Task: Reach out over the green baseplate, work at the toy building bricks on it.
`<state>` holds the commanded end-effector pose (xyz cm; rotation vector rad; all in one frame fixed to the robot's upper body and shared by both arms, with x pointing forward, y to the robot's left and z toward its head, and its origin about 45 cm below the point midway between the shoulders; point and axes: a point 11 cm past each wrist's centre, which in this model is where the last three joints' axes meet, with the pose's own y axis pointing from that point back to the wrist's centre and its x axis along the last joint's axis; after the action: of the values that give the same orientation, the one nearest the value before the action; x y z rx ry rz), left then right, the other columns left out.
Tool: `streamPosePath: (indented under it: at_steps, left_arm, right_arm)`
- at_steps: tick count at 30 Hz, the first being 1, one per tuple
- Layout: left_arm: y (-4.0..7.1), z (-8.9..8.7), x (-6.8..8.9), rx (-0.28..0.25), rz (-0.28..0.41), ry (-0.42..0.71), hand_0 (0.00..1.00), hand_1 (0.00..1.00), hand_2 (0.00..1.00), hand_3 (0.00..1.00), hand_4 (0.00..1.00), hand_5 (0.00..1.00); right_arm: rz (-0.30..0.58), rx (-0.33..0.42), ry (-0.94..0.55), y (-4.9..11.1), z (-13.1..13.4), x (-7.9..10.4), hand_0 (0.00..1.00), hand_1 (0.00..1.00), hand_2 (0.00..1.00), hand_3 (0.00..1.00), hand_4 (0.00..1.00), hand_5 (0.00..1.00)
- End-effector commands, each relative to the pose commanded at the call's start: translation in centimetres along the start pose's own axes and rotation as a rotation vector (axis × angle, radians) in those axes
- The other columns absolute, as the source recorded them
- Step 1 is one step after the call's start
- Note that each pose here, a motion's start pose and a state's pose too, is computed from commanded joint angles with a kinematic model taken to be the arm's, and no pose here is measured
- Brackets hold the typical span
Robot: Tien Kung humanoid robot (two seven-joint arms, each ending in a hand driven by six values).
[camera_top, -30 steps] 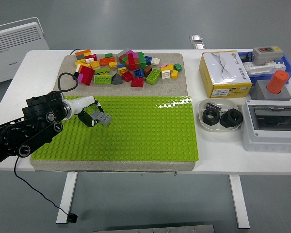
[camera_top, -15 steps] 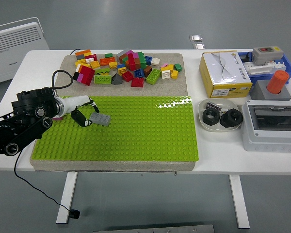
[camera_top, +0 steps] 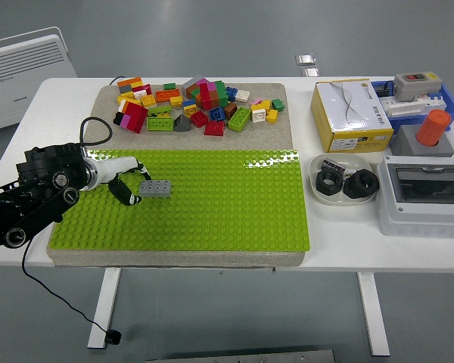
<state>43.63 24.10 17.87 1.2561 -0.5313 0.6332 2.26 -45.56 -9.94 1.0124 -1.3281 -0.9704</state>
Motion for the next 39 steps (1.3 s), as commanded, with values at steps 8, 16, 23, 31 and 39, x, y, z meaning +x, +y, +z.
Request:
streamPosePath:
  at_steps: [8,16,23,31,39]
  left_arm:
    - [0.6,0.9,1.3,-0.035,0.089,-0.013,0.998,0.998,0.998,0.773,0.694,0.002]
    - [2.9,2.5,0.6,-0.066,0.198,-0.074,0.998,0.998,0.998,0.734,0.772,0.092]
    - [5.8,6.2,-0.6,-0.145,0.382,-0.093,0.998,0.998,0.998,0.751,0.801,0.766]
    - [8.4,9.3,-2.3,-0.246,0.549,-0.135,0.998,0.998,0.998,0.722,0.767,0.998]
    - [6.7,7.5,-3.4,-0.178,0.536,-0.181,0.998,0.998,0.998,0.714,0.77,0.998]
  right_arm:
    - [0.0,0.001,0.0,0.0,-0.1,0.0,0.722,0.708,0.698,0.676,0.776,0.847]
    - [0.0,-0.006,0.0,0.0,0.3,0.0,0.722,0.708,0.698,0.676,0.776,0.847]
    - [-0.007,-0.011,0.0,-0.1,0.7,-0.4,0.722,0.708,0.698,0.677,0.776,0.847]
    - [-0.014,-0.009,0.0,-0.1,0.6,-0.8,0.722,0.708,0.709,0.686,0.774,0.845]
    - [-0.015,-0.007,0.0,-0.1,0.5,-0.9,0.722,0.708,0.709,0.686,0.774,0.845]
